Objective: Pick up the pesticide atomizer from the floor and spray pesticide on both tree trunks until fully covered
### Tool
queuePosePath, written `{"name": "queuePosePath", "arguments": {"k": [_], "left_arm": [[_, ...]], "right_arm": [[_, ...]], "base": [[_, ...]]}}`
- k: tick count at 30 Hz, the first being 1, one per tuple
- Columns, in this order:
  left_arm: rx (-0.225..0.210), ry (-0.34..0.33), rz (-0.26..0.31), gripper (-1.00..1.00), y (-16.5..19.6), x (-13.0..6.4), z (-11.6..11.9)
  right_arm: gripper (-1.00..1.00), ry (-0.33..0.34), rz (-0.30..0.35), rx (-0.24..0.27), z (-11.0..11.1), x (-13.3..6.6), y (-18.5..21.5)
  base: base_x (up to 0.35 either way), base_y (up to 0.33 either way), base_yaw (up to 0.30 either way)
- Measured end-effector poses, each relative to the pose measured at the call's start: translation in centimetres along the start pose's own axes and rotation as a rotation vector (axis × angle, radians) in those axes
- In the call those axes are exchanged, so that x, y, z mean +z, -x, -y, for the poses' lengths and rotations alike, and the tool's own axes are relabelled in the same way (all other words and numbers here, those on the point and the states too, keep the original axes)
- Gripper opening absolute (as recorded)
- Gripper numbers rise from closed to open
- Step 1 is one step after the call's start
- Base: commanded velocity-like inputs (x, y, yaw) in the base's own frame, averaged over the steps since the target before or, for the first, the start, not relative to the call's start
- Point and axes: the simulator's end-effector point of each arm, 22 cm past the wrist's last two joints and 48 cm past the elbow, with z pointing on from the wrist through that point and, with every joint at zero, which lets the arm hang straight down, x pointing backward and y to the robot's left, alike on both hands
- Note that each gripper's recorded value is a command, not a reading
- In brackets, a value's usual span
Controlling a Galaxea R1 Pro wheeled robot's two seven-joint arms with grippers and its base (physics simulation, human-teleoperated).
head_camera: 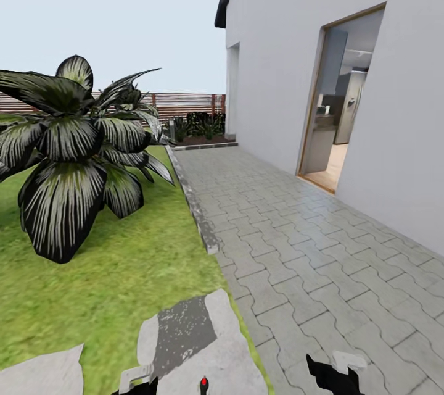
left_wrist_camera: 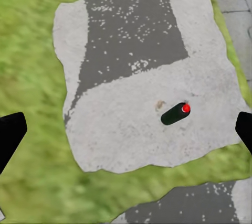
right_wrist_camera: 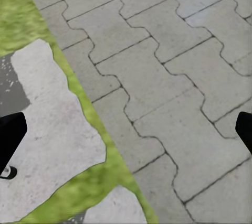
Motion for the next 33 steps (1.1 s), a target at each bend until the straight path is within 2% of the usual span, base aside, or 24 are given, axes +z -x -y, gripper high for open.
{"name": "queuePosePath", "arguments": {"k": [5,15,33], "left_arm": [[0.000,0.000,0.001,1.00,0.02,0.01,0.00],[0.000,-0.001,0.002,1.00,0.07,0.01,0.01],[0.001,-0.001,0.004,1.00,0.15,0.01,0.02]], "right_arm": [[1.00,0.000,0.000,0.000,0.03,0.01,0.00],[1.00,0.000,0.001,0.000,0.09,0.00,0.05],[1.00,-0.002,0.002,0.004,0.18,0.00,0.07]], "base": [[0.064,-0.033,0.004],[0.007,-0.003,-0.118],[0.000,0.000,-0.006]]}}
